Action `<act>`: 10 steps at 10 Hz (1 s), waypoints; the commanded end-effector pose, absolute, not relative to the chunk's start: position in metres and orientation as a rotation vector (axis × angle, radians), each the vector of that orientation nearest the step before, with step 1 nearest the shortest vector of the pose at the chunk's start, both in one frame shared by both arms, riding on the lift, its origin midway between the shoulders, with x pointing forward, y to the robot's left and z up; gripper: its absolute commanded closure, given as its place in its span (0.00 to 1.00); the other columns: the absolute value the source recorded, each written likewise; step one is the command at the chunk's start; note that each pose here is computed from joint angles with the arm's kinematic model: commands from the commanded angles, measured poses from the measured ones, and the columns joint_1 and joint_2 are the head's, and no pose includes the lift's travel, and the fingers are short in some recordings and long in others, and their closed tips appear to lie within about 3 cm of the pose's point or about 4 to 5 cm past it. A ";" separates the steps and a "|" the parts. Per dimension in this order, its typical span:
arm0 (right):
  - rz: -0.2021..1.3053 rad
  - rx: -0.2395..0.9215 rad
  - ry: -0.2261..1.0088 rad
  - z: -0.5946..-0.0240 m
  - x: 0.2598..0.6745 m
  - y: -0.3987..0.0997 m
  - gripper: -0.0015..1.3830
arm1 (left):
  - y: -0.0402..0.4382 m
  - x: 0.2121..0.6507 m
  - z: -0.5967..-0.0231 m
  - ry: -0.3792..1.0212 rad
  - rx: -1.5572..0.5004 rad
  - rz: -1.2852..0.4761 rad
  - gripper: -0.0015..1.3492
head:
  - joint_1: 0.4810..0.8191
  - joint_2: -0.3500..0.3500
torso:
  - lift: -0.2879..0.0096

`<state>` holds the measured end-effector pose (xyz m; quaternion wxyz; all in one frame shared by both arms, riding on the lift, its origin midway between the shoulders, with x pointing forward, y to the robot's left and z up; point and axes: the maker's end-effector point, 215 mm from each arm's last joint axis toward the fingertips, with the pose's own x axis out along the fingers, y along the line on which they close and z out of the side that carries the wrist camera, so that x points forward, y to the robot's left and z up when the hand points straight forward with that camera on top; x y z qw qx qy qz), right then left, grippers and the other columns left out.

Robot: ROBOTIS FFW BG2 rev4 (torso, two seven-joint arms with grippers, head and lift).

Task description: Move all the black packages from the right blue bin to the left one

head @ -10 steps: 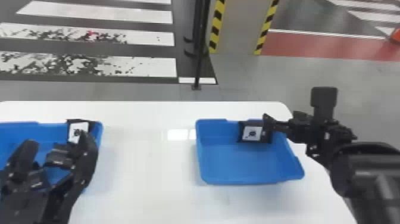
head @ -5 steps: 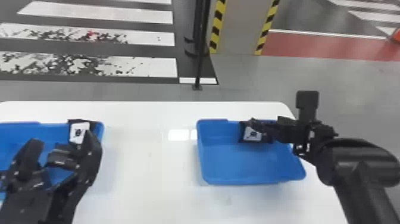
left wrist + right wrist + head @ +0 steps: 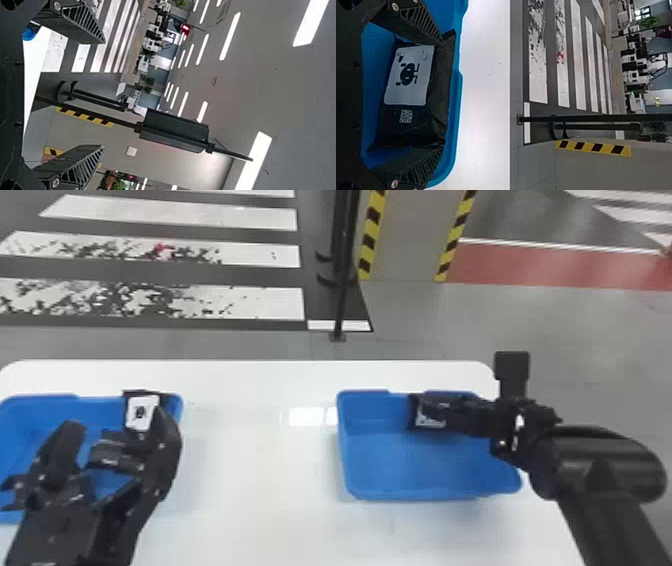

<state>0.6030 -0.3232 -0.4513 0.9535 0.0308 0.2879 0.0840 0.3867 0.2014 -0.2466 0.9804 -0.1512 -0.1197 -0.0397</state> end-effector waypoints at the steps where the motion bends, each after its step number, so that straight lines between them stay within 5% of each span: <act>1: 0.170 0.094 0.613 -0.466 0.601 -0.323 0.07 | 0.200 0.387 -0.246 -0.242 -0.304 -0.083 0.07 | 0.63 0.31 | 0.52; 7: 0.210 0.150 0.661 -0.478 0.591 -0.302 0.07 | 0.199 0.387 -0.246 -0.244 -0.307 -0.090 0.07 | 0.63 0.32 | 0.52; 10: 0.189 0.125 0.781 -0.476 0.570 -0.295 0.07 | 0.197 0.388 -0.246 -0.242 -0.317 -0.098 0.07 | 0.63 0.33 | 0.52</act>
